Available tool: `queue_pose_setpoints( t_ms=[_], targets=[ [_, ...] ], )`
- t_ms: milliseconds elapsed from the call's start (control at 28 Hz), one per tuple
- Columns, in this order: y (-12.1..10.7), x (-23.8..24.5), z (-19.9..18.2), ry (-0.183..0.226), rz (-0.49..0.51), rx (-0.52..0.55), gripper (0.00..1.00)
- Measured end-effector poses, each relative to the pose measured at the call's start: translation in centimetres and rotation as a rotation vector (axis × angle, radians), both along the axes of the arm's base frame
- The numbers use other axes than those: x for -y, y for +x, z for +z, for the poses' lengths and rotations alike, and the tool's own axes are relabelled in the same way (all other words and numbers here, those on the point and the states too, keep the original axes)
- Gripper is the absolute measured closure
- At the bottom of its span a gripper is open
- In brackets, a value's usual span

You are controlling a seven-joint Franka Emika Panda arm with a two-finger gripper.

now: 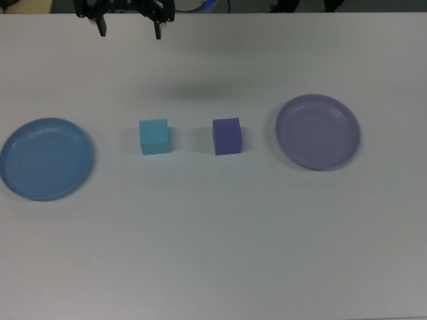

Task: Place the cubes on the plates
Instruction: 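Move the gripper over the light blue cube and lower it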

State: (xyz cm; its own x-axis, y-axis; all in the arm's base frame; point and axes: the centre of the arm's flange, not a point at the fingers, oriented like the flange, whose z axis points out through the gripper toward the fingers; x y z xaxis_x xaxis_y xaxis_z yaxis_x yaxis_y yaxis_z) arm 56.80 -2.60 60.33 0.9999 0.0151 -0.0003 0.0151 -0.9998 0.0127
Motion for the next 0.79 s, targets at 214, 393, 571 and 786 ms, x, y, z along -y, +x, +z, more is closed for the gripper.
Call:
queue_pose_setpoints(
  t_ms=[214, 393, 571, 786],
  targets=[
    [0.3, 1.1, -1.0, 0.002, -0.017, -0.018, 0.00],
    [1.6, 1.6, -4.1, 0.013, 0.013, -0.067, 0.00],
    [3.5, 1.2, -8.3, 0.019, 0.042, -0.069, 0.00],
    [4.5, -0.8, -15.9, 0.021, 0.083, -0.070, 0.00]
  ],
)
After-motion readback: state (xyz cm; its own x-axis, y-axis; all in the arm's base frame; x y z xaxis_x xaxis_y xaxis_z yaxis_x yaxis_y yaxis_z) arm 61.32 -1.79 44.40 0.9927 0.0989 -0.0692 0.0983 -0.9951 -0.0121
